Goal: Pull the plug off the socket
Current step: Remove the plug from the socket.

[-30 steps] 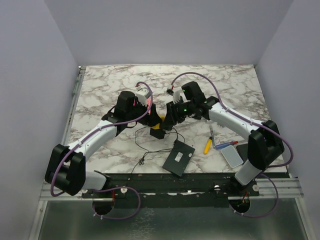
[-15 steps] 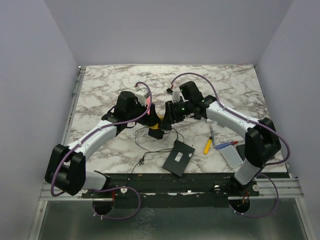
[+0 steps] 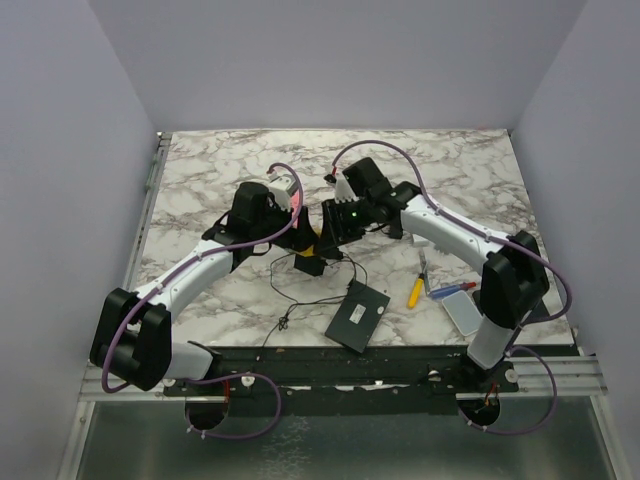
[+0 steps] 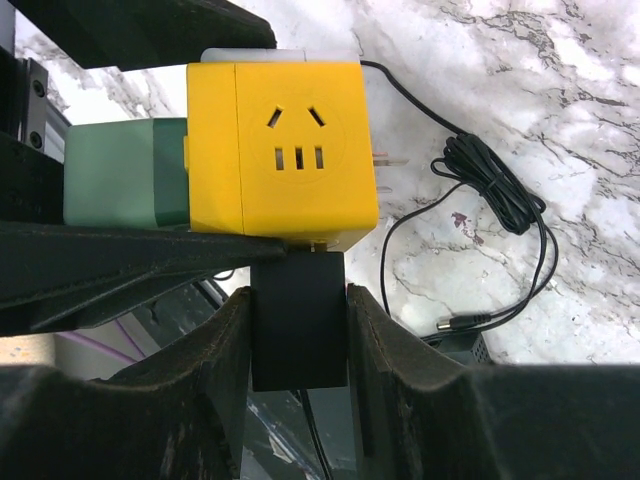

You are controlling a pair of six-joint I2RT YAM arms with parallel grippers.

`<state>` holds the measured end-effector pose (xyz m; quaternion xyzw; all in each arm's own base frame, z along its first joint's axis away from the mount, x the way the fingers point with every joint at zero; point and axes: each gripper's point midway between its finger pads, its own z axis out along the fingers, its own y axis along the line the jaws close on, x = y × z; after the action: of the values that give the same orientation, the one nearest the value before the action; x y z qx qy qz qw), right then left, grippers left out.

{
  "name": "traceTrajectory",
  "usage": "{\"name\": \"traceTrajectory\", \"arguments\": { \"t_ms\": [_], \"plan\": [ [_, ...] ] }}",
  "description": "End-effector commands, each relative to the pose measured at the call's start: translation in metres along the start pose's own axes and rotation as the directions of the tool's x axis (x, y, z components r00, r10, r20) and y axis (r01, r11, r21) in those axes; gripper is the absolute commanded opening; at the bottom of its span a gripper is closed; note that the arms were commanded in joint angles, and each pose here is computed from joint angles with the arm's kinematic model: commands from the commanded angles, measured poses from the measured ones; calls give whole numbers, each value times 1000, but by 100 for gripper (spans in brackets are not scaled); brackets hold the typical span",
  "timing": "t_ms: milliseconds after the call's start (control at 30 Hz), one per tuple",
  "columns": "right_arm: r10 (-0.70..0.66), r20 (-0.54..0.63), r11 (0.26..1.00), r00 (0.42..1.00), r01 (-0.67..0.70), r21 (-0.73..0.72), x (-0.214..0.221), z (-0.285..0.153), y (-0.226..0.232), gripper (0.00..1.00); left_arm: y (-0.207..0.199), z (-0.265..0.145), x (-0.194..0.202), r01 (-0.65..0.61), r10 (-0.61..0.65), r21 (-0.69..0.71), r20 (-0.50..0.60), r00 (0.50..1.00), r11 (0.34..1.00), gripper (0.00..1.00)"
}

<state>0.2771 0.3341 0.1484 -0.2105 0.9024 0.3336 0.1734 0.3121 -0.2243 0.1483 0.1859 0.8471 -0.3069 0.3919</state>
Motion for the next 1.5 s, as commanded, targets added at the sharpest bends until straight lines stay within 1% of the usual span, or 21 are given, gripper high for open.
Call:
{"name": "traceTrajectory", "arguments": {
  "t_ms": [0, 267, 433, 700, 933, 1100, 1267, 1467],
  "plan": [
    [67, -34, 988, 997, -62, 145, 4, 1, -16, 0, 22, -6, -20, -29, 36, -108, 64, 997, 994, 0],
    [90, -17, 986, 996, -87, 141, -6, 6, -11, 0, 21, -8, -22, -31, 38, -109, 70, 997, 994, 0],
    [51, 22, 996, 998, -53, 73, -13, -1, 2, 0, 24, -9, -22, -37, 46, -121, 71, 996, 992, 0],
    [-101, 53, 989, 993, 106, -101, -13, -19, 31, 0, 27, -11, -23, -37, 47, -131, 72, 996, 991, 0],
    [-232, 76, 940, 970, 244, -238, -2, -38, 48, 0, 26, -10, -22, -38, 46, -121, 66, 997, 992, 0],
    [-290, 62, 905, 955, 294, -307, 8, -45, 55, 0, 19, -8, -21, -46, 51, -80, 61, 997, 996, 0],
    [-328, 41, 866, 944, 318, -386, 19, -52, 65, 0, 14, -6, -19, -47, 49, -41, 54, 997, 998, 0],
    [-290, 6, 896, 957, 273, -350, 18, -46, 57, 0, 13, -5, -19, -48, 50, -38, 54, 997, 998, 0]
  ]
}}
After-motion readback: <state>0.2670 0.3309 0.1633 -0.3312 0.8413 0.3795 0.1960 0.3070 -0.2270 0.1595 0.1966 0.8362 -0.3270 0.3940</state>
